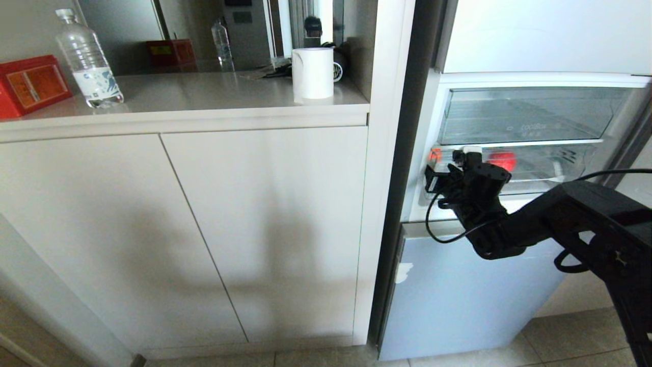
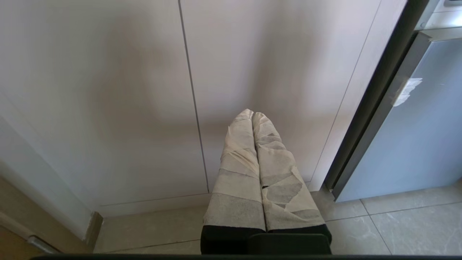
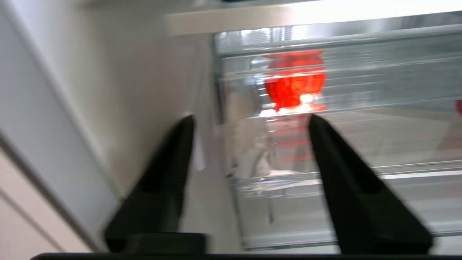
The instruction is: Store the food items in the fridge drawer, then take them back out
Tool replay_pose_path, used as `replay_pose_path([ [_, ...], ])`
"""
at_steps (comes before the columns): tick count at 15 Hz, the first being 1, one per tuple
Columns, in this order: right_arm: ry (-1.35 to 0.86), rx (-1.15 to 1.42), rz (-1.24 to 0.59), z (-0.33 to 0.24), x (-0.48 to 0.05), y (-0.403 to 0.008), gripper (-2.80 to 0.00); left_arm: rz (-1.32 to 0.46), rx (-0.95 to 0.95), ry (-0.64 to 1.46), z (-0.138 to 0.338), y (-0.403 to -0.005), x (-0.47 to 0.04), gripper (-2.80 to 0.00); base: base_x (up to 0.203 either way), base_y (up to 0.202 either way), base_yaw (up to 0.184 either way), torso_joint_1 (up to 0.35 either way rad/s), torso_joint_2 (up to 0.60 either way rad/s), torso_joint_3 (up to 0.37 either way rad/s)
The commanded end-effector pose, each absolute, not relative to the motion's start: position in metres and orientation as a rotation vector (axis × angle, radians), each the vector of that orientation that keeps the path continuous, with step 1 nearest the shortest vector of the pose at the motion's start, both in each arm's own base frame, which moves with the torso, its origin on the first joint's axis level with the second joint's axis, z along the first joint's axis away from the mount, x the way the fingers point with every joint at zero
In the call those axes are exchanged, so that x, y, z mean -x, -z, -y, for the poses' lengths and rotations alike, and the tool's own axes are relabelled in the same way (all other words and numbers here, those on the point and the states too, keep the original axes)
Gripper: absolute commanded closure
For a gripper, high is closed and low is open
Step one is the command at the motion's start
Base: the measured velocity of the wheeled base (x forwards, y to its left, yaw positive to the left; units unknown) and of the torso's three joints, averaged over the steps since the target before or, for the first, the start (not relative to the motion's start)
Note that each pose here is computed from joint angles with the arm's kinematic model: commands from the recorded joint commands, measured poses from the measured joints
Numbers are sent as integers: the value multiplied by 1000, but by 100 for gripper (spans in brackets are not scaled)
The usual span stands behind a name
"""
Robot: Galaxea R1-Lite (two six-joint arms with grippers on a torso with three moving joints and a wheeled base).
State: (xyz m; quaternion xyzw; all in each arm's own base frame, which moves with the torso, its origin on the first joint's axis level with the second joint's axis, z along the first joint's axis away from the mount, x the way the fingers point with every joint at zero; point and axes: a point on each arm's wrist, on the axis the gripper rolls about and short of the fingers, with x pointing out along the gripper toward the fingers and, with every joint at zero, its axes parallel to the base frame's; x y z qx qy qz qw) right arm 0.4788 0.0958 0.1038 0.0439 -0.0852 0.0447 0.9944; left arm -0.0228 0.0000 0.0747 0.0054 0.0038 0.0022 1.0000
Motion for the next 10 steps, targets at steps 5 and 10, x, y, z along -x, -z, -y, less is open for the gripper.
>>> replay_pose_path([
  [5,-85,-90,172,-95,-477,-104,0,-9,-11,-5,0,-75,23,0,0,0,0,0,0,0],
  [10,-100,-90,160,-96,-454,-108,0,-9,-11,-5,0,-75,23,0,0,0,0,0,0,0],
])
